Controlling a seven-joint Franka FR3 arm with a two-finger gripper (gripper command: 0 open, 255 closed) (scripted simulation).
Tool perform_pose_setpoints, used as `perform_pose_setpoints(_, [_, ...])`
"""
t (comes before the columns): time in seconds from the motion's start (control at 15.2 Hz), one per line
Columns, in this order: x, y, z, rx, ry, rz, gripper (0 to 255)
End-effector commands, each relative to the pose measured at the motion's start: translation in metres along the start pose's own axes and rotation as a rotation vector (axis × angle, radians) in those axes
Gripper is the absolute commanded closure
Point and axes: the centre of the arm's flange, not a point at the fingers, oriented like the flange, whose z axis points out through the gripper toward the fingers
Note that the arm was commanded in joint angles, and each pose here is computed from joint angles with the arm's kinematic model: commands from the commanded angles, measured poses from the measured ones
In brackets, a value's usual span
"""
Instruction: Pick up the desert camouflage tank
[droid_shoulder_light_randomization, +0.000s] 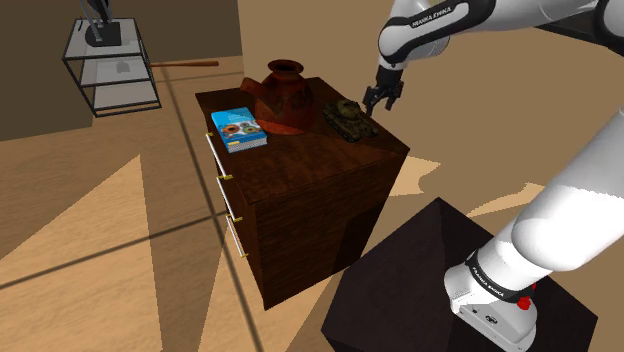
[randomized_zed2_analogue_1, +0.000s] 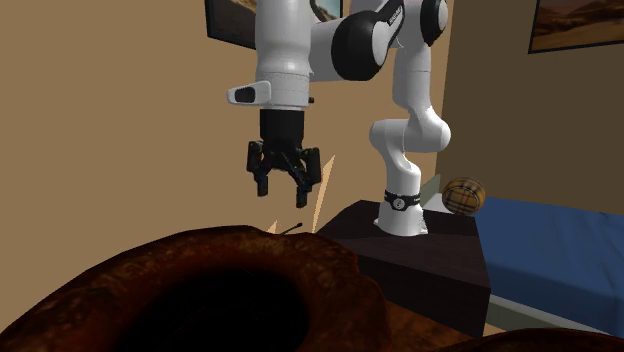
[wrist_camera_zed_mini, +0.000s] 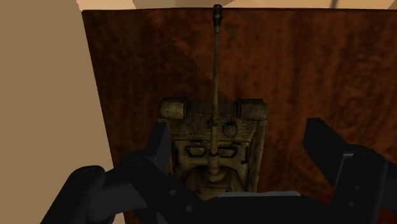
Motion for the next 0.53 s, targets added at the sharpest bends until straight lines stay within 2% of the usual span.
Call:
perform_pose_setpoints(0.0, [0.024, 0.003, 0.012, 0.002, 0.012, 0.013, 0])
perform_pose_setpoints(0.26, [0.063, 0.015, 0.034, 0.007, 0.031, 0.036, 0])
perform_pose_setpoints(0.46, [0.062, 0.014, 0.050, 0.007, 0.031, 0.036, 0])
